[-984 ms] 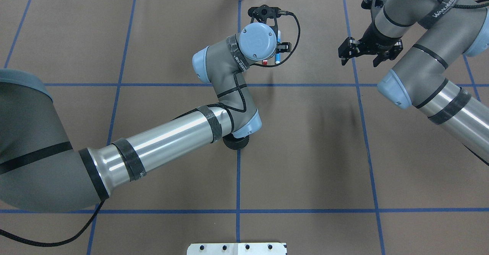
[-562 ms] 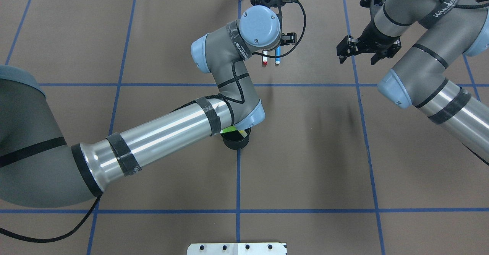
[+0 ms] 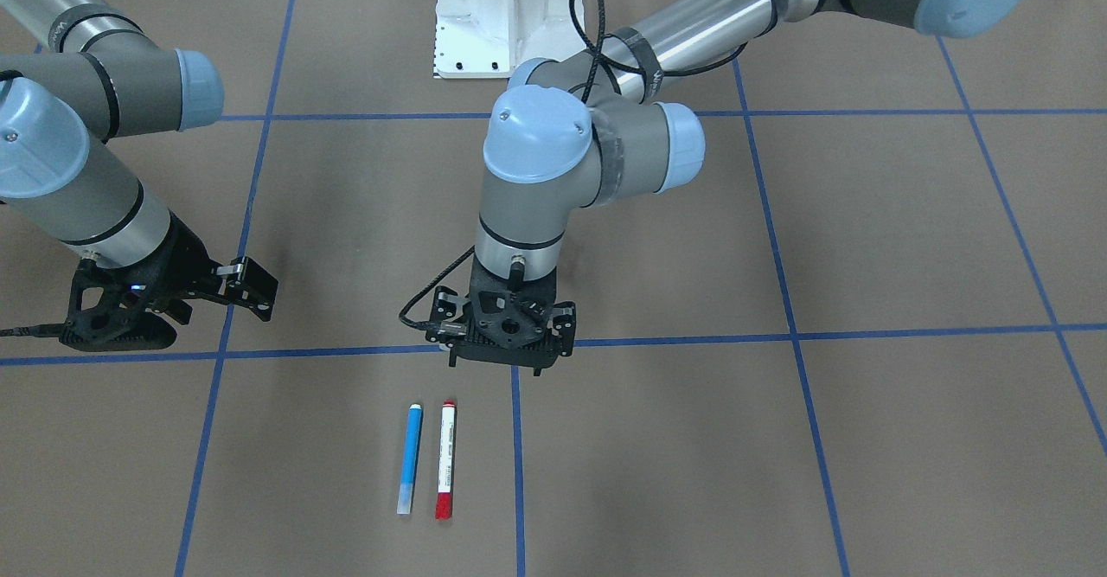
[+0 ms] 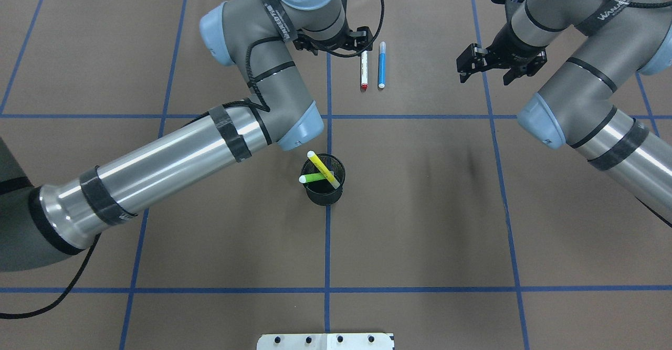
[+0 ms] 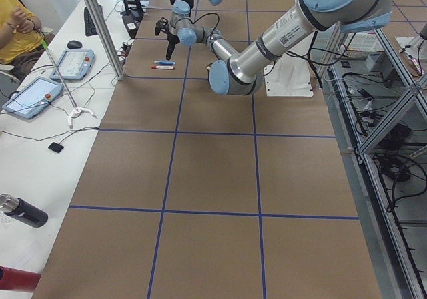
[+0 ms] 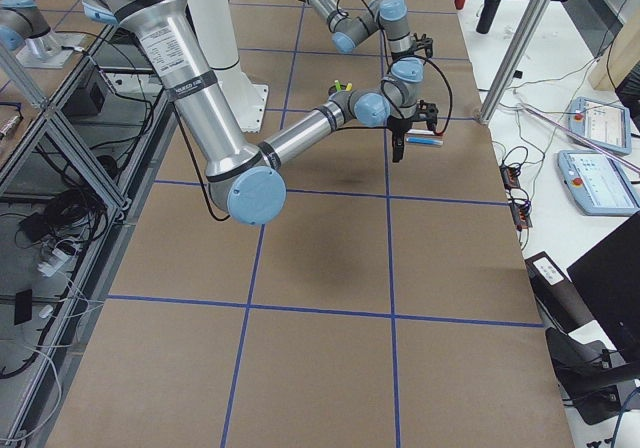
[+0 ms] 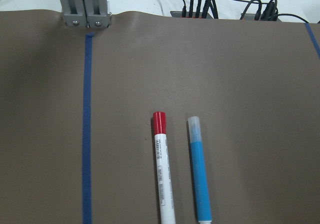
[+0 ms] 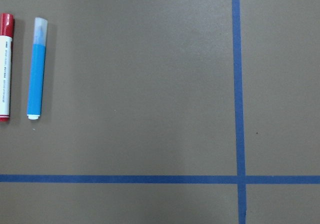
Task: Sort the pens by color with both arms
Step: 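Withdraw the left arm while the right gripper moves toward the cup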
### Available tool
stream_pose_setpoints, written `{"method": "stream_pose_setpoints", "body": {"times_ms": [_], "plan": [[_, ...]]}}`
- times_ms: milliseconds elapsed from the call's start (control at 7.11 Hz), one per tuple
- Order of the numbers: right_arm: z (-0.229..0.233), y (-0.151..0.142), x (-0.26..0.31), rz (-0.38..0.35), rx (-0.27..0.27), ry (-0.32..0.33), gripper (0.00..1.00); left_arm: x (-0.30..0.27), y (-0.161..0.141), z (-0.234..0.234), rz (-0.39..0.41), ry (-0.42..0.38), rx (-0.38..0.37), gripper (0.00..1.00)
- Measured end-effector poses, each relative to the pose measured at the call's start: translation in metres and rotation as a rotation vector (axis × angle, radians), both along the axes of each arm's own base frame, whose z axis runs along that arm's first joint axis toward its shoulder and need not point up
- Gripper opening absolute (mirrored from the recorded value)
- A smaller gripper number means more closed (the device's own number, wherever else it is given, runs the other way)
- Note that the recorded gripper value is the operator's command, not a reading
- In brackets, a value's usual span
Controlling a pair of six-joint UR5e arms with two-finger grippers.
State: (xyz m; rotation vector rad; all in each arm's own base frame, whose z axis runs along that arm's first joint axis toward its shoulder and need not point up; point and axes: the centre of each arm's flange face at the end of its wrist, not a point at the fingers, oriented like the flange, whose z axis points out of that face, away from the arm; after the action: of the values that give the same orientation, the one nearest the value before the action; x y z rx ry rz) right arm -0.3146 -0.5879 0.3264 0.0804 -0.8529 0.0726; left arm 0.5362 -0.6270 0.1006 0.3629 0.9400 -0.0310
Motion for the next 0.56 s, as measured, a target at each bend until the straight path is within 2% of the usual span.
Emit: {"method": "stream_pose_setpoints", "body": {"times_ms": [281,562], "plan": [[-0.037,0.024,-0.015,0.048,-0.041,-0.059,0.98,-0.073,0.014,0.036,0.099,-0.025,-0.018,0.98],[-0.086,0.047,-0.050,0.116,-0.110,-0.110,0.98,-0.140,0.033,0.079,0.187,-0.058,0.000,0.99]]}}
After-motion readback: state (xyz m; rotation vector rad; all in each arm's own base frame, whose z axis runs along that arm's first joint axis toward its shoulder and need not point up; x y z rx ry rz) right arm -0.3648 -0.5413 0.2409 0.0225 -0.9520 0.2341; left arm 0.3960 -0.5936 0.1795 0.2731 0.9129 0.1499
